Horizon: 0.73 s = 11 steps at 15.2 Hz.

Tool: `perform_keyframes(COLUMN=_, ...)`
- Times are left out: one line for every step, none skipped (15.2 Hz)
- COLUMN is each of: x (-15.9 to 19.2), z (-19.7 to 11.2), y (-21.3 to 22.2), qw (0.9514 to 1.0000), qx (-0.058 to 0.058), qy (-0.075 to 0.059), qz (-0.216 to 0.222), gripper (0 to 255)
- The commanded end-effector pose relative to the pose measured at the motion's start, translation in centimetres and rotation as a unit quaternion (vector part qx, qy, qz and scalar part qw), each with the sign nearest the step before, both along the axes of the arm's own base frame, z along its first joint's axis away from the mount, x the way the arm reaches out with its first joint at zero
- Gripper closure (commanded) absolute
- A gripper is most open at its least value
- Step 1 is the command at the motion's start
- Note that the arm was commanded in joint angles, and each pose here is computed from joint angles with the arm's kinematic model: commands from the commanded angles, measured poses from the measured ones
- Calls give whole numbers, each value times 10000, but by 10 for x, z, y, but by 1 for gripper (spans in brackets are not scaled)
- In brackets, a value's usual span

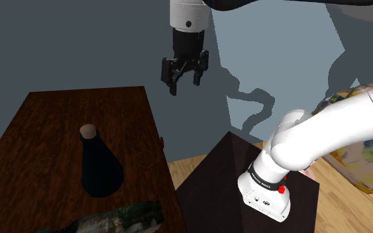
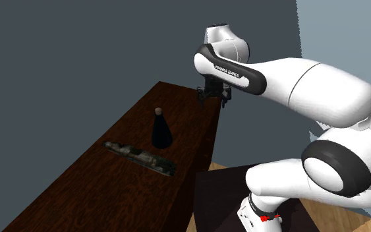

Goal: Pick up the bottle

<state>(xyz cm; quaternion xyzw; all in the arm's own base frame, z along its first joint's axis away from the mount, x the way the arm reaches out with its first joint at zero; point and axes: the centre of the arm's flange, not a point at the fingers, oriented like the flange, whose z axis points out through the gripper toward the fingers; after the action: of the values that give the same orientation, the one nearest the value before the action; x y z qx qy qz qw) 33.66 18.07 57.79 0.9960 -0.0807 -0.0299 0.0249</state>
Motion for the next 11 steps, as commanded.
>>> perform_keyframes(x=8, z=-6, y=23, qw=10000, qx=-21, qy=16, qz=-85, gripper=0)
perform_keyframes(x=13, z=-8, y=36, qw=9999, qx=-34, qy=24, qz=-123, gripper=0)
perform_keyframes(x=17, z=-10, y=49, qw=9999, qx=-47, qy=32, qz=-161, gripper=0)
perform_keyframes(x=22, z=-13, y=61, qw=9998, qx=-60, qy=40, qz=-198, gripper=0)
perform_keyframes(x=26, z=-15, y=74, qw=9997, qx=-73, qy=48, qz=-236, gripper=0)
perform_keyframes(x=31, z=-18, y=86, qw=9996, qx=-86, qy=56, qz=-273, gripper=0)
perform_keyframes(x=36, z=-20, y=99, qw=9994, qx=-99, qy=63, qz=-311, gripper=0)
perform_keyframes(x=41, z=-23, y=111, qw=9993, qx=-112, qy=71, qz=-349, gripper=0)
perform_keyframes(x=46, z=-25, y=124, qw=9991, qx=-125, qy=79, qz=-386, gripper=0)
perform_keyframes(x=51, z=-28, y=136, qw=9990, qx=-138, qy=87, qz=-424, gripper=0)
perform_keyframes(x=56, z=-30, y=148, qw=9988, qx=-151, qy=95, qz=-461, gripper=0)
